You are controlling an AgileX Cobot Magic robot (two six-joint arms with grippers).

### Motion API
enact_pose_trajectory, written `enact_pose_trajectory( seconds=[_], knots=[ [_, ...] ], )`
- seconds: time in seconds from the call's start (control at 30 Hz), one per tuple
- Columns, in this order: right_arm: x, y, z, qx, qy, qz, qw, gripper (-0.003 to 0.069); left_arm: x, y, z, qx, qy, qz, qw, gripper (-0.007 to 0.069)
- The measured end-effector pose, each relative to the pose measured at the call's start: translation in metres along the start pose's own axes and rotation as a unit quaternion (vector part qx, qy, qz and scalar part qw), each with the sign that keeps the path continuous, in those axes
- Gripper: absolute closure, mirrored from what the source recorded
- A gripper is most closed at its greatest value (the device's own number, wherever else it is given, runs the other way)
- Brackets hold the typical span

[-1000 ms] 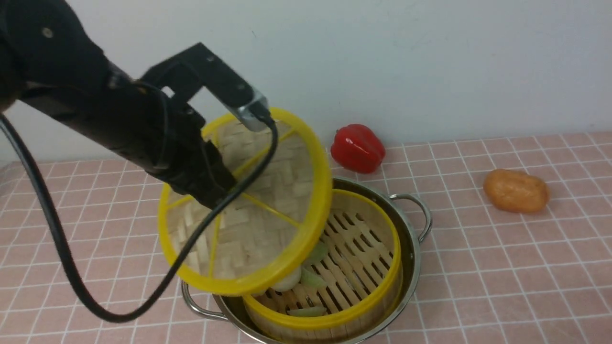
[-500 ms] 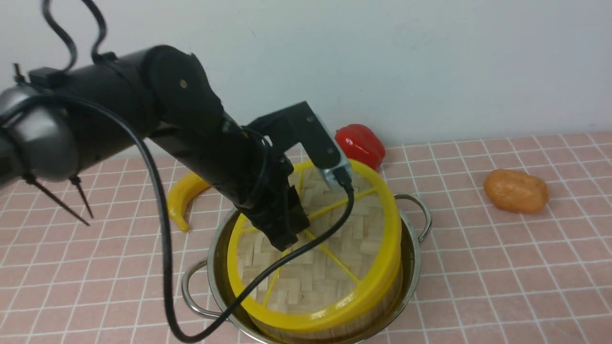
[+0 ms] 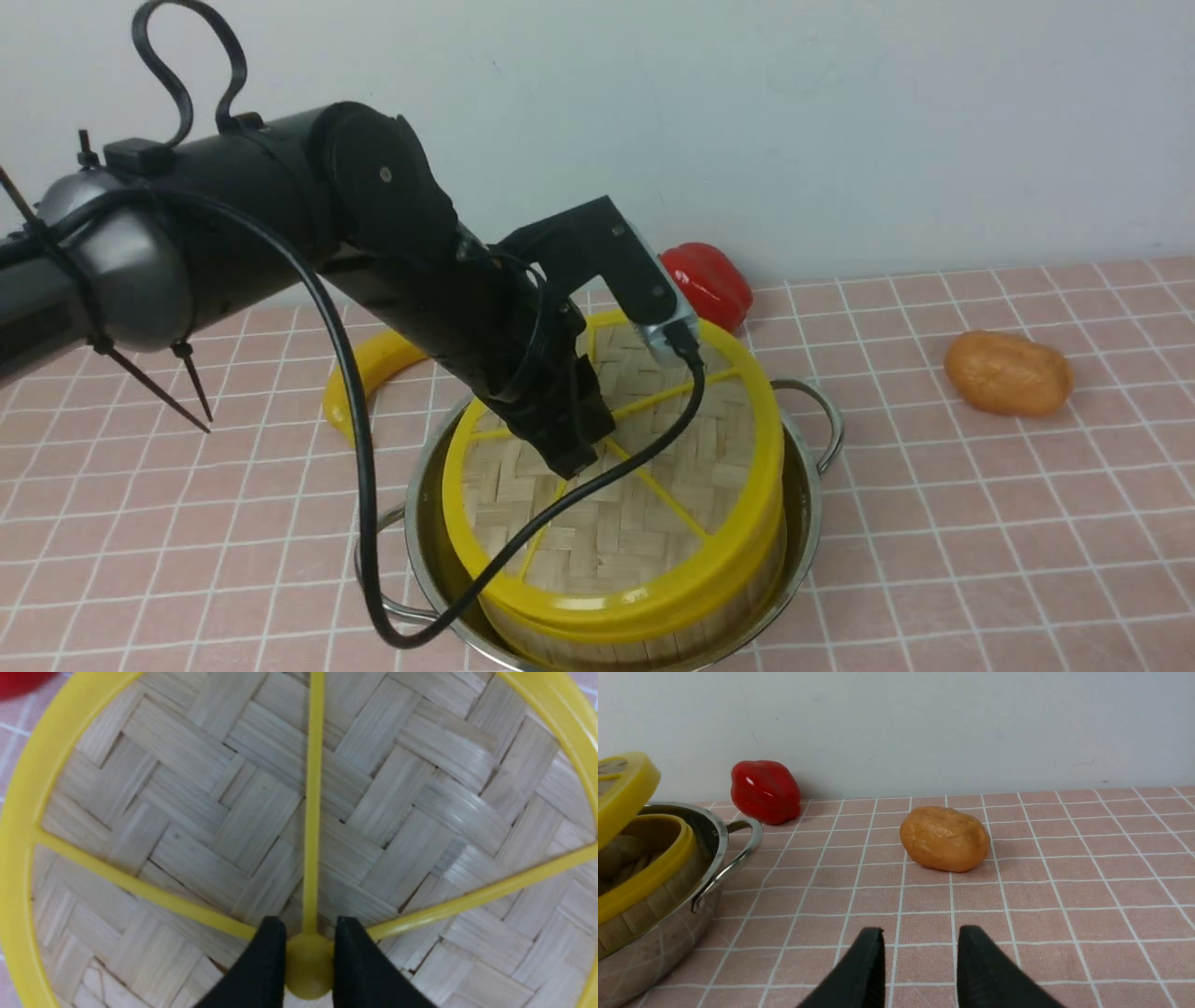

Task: Place the steamer in the pot on the pink tablecloth, and put the lid on the steamer.
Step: 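Place the yellow bamboo steamer lid onto the steamer in the pot with the left gripper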

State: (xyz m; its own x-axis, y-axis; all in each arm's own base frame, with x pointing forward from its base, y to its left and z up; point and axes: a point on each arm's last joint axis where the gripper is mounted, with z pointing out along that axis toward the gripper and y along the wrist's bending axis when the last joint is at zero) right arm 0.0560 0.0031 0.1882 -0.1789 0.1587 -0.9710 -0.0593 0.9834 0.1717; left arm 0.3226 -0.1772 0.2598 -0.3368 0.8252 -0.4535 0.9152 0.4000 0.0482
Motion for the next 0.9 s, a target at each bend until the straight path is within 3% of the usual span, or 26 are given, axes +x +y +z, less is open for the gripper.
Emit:
enact_pose_trajectory(
  seconds=[0.9],
  knots=[
    [0.0,0.0,0.0,0.0,0.0,0.0,1.0,0.0419,-0.003,0.005,0.013,-0.002,-0.005,0.0,1.0,0.0508]
  ],
)
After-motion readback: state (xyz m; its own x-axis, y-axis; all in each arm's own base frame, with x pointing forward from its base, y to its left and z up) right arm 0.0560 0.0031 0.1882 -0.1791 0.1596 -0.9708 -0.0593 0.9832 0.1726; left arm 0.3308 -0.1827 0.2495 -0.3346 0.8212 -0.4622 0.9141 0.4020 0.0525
